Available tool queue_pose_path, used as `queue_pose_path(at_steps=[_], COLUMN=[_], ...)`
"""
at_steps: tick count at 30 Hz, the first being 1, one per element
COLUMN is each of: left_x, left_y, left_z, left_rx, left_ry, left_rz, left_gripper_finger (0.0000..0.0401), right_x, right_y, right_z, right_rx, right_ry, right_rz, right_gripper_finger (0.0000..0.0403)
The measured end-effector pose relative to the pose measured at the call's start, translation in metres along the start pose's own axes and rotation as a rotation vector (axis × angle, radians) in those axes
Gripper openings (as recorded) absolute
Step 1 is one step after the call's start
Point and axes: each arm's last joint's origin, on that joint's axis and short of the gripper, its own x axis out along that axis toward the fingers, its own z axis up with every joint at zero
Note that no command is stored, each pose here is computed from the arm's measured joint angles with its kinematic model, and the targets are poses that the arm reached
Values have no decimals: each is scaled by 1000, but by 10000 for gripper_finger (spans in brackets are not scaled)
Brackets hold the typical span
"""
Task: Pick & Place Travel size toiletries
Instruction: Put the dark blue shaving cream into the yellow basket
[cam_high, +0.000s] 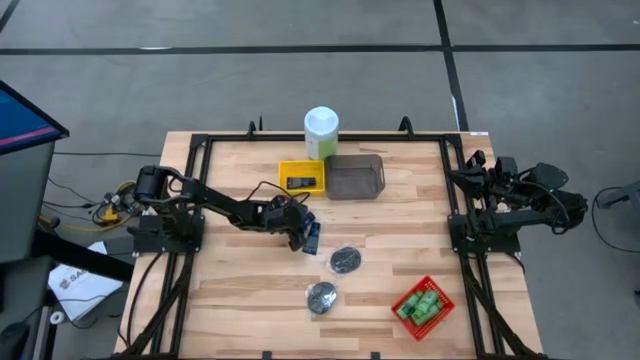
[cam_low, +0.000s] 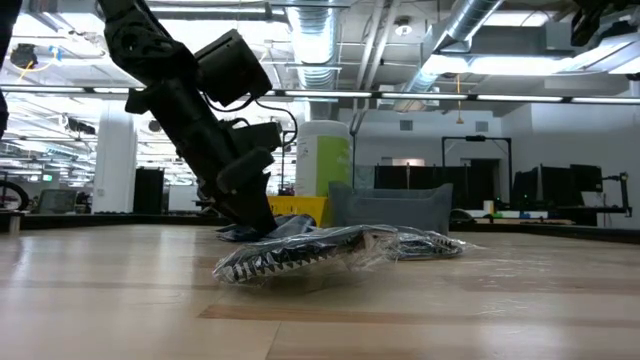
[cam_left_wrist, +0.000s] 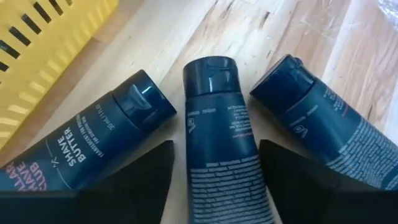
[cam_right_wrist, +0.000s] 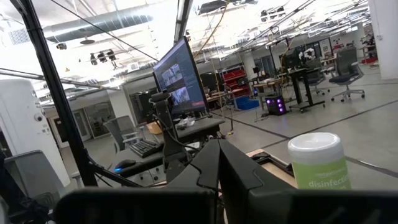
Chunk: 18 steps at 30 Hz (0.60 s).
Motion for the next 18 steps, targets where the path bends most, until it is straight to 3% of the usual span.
queue_pose_path(at_steps=[9, 18], left_x=[-5, -27], left_y=[-2, -2], left_z=[1, 13], left_rx=[0, 6], left_ry=[13, -30], left_rz=[-43, -120], left_gripper_finger=[152, 140], right_x=[0, 0], right_y=[0, 0], right_z=[0, 0], right_rx=[-2, -5], right_ry=[0, 0], right_rz=[0, 0], right_gripper_finger=[1, 1])
